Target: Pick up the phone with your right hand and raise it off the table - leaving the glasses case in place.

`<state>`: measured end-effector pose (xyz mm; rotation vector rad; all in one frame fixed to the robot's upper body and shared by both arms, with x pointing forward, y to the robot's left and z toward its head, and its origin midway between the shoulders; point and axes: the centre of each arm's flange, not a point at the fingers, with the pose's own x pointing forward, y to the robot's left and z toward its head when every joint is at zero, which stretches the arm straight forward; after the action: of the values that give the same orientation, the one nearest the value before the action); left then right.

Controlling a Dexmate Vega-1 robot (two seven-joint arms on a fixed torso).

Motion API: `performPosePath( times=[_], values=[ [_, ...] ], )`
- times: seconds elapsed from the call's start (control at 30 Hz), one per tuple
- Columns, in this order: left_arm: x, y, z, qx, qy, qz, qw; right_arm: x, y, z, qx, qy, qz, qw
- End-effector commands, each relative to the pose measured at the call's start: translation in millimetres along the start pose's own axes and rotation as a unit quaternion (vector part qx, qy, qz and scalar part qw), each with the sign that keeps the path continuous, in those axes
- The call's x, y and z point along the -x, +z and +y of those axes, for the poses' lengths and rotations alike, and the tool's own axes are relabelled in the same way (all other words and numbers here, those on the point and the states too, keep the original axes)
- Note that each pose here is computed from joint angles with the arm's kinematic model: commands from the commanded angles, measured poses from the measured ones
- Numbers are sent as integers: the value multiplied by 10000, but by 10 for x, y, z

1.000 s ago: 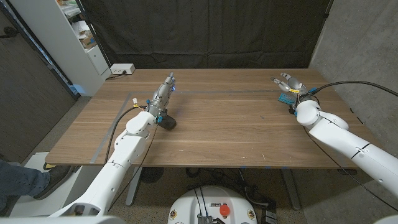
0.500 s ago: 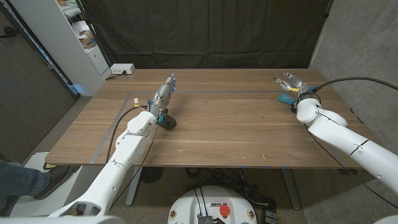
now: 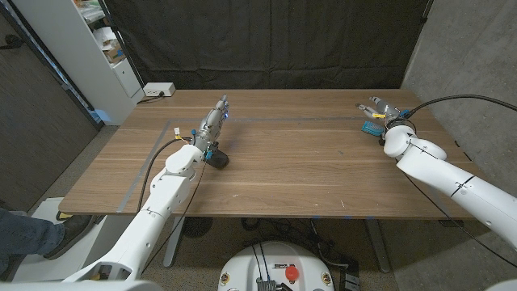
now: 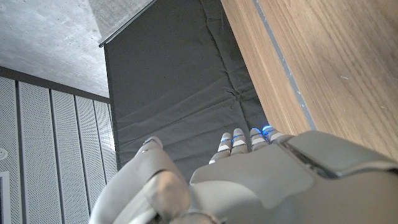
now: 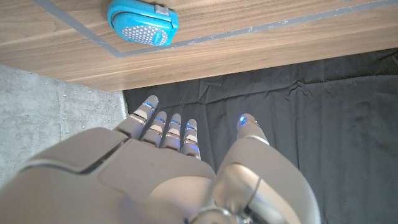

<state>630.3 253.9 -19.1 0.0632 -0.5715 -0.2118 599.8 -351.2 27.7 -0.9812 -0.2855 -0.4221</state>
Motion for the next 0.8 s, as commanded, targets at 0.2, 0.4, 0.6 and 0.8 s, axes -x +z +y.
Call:
performPosePath(
  times=[0.2,0.4,0.6,0.8],
  values=[
    [5,-23,37,-5,-24,9,10000,-46,38,-29,346,139,237,9990],
    [0,-55,28,27,-29,43,10000,-43,48,-29,405,179,282,9986],
    [7,-20,18,-15,-34,-1,10000,-37,39,-28,464,210,340,9981],
    [21,-13,17,-1,-51,-12,10000,-32,42,-44,544,228,392,9975]
  ],
)
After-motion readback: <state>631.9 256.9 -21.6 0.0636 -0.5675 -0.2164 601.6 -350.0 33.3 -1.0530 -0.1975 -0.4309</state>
